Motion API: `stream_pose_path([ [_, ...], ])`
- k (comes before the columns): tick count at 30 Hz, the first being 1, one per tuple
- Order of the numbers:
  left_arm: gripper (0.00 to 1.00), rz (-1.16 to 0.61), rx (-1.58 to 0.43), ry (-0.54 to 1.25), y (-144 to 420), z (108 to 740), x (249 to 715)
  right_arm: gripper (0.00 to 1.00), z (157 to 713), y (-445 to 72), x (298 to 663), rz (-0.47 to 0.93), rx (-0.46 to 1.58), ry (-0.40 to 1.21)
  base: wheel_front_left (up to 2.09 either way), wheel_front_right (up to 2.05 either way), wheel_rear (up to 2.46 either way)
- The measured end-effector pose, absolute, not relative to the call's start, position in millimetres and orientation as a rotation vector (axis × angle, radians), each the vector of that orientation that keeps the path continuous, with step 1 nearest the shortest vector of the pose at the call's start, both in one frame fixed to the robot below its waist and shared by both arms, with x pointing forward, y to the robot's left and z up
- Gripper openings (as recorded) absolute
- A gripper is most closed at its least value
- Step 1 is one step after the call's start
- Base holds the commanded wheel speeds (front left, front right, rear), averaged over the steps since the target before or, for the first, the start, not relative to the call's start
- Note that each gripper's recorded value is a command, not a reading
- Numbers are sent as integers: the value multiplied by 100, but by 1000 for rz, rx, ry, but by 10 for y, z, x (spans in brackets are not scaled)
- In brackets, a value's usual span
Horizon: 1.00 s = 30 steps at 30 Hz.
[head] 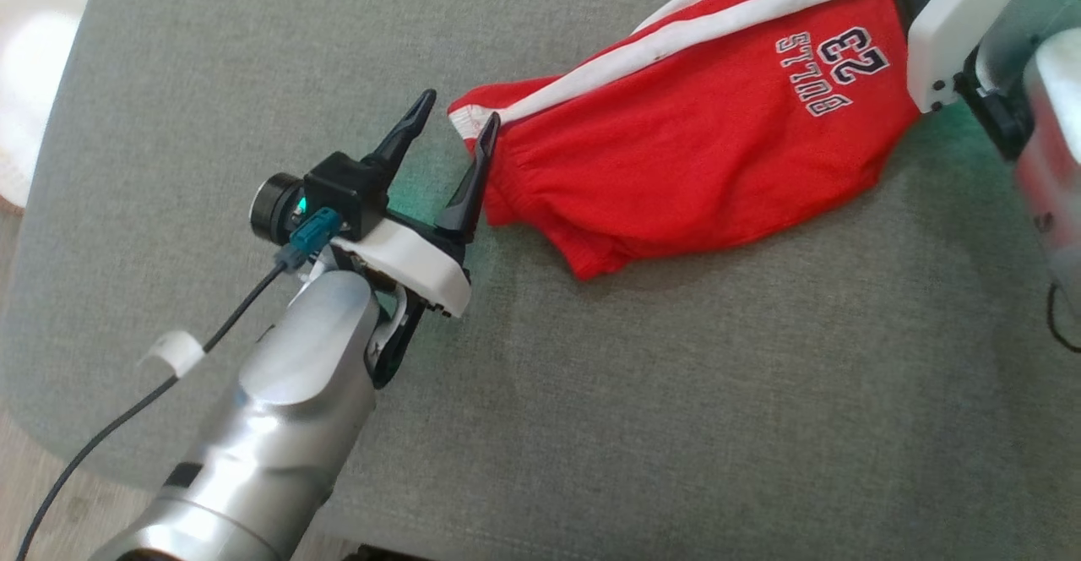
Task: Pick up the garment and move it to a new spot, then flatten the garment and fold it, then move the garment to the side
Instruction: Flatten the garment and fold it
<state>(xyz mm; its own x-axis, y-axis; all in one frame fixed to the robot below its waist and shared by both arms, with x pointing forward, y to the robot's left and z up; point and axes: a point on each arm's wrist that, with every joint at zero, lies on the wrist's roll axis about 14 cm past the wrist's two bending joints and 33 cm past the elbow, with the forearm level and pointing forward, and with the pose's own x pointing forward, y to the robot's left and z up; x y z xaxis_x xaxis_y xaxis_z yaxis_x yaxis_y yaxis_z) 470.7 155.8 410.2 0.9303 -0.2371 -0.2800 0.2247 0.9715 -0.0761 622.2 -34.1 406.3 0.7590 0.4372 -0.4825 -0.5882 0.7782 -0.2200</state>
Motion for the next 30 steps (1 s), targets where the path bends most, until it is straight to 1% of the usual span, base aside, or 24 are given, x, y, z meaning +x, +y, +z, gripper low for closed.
stream_pose_path([
  [3,100,-228,-41,261,1563,4207,4727,100,4212,-373,6223,551,-324,379,0,0,0],
  [7,100,-186,-54,183,1638,4452,4738,100,4610,-513,6263,487,-203,251,0,0,0],
  [8,100,-157,-75,137,1692,4590,4717,100,4788,-523,6216,474,-155,192,0,0,0],
  [10,100,-128,-96,88,1752,4733,4675,100,4935,-513,6114,468,-101,135,0,0,0],
  [17,100,-82,-178,-50,1792,5119,4443,100,5181,-805,5649,391,28,36,0,0,0],
  [22,100,-111,-208,-74,1621,5171,4231,100,5227,-1042,5235,307,118,-9,0,0,0],
  [26,100,-132,-244,-51,1478,5079,4034,100,5101,-1165,4814,247,151,-10,0,0,0],
  [30,100,-143,-265,-35,1378,5011,3849,100,4820,-1264,4346,201,163,44,0,0,0],
])
